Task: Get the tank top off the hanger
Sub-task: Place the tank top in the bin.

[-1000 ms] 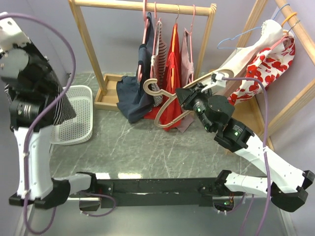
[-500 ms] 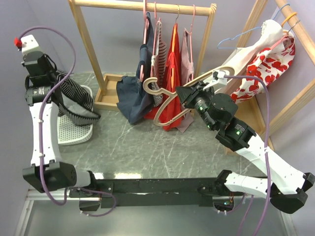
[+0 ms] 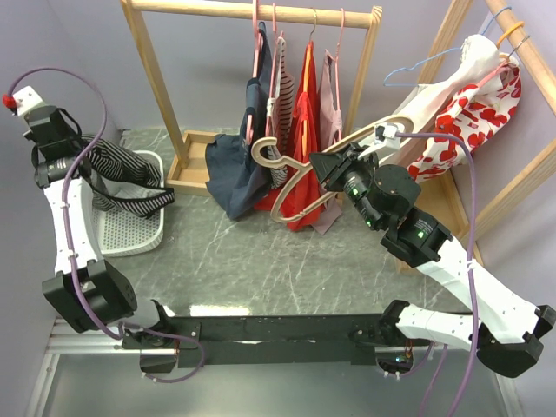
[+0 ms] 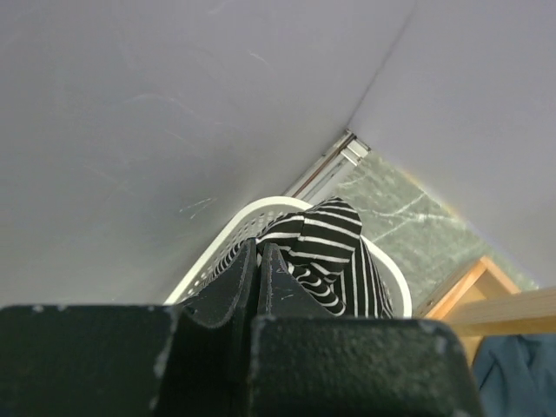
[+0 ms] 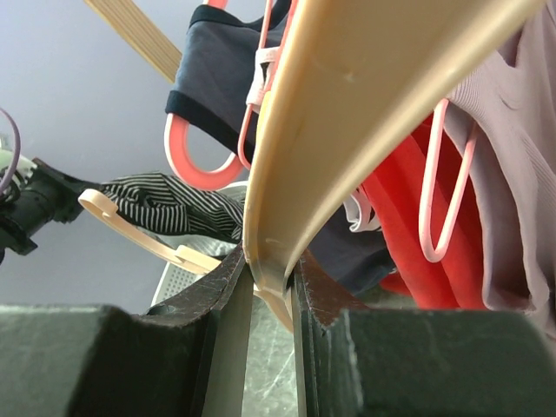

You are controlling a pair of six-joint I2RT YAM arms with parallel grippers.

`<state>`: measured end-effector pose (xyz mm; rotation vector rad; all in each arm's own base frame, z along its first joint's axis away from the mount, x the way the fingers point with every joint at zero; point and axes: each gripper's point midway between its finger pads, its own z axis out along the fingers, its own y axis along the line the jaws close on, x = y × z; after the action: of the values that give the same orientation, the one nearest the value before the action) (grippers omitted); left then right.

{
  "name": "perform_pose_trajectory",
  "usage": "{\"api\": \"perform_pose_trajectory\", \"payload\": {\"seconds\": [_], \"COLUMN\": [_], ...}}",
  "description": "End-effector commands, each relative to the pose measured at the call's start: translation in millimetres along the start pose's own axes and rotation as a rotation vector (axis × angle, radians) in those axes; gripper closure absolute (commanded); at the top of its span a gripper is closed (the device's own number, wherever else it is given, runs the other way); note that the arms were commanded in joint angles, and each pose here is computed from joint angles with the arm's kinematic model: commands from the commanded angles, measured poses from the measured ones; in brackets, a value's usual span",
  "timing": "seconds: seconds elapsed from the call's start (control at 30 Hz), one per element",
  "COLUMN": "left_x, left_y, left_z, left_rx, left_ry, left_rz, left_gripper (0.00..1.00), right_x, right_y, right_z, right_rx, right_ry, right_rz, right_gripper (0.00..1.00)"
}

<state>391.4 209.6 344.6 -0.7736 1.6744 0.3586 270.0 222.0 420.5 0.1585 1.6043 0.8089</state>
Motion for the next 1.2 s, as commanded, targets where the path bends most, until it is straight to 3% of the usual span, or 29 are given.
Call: {"api": "perform_pose_trajectory", "payload": {"seconds": [0.0, 0.23, 0.53, 0.6, 0.73, 0.9, 1.1, 1.17], "left_x": [-36, -51, -81, -94, -60, -31, 28, 49], "left_y": [7, 28, 29, 23, -2, -55, -73, -68], "left_z": [-22, -42, -55, -61, -34, -40, -28, -20], "left_rx": [-0.016, -0.097, -0.055, 0.015, 0.129, 0.446, 0.532, 0.472], "left_ry": [-0.133, -0.208, -0.238, -0.257, -0.099, -0.014, 0.219, 0.271], "left_rz": [-0.109, -0.159, -0.184, -0.147, -0.124, -0.140, -0.131, -0.120], "left_gripper": [0.99, 0.99, 0.99, 0.99, 0.99, 0.99, 0.99, 0.99], "right_x": [-28, -24, -23, -22, -21, -17, -20, -18], "right_y": [13, 12, 12, 9, 15, 8, 11, 12], "right_z": [-3, 1, 4, 4, 5, 7, 7, 8], "right_rx": [-0.040, -0.043, -0.049, -0.040, -0.071, -0.039, -0.054, -0.056], "right_ry": [-0.078, -0.068, -0.056, -0.057, -0.055, -0.044, -0.055, -0.043], "right_rz": [0.032, 0.035, 0.039, 0.040, 0.054, 0.041, 0.051, 0.046], "right_gripper": [0.98, 0.98, 0.98, 0.98, 0.98, 0.98, 0.98, 0.98]}}
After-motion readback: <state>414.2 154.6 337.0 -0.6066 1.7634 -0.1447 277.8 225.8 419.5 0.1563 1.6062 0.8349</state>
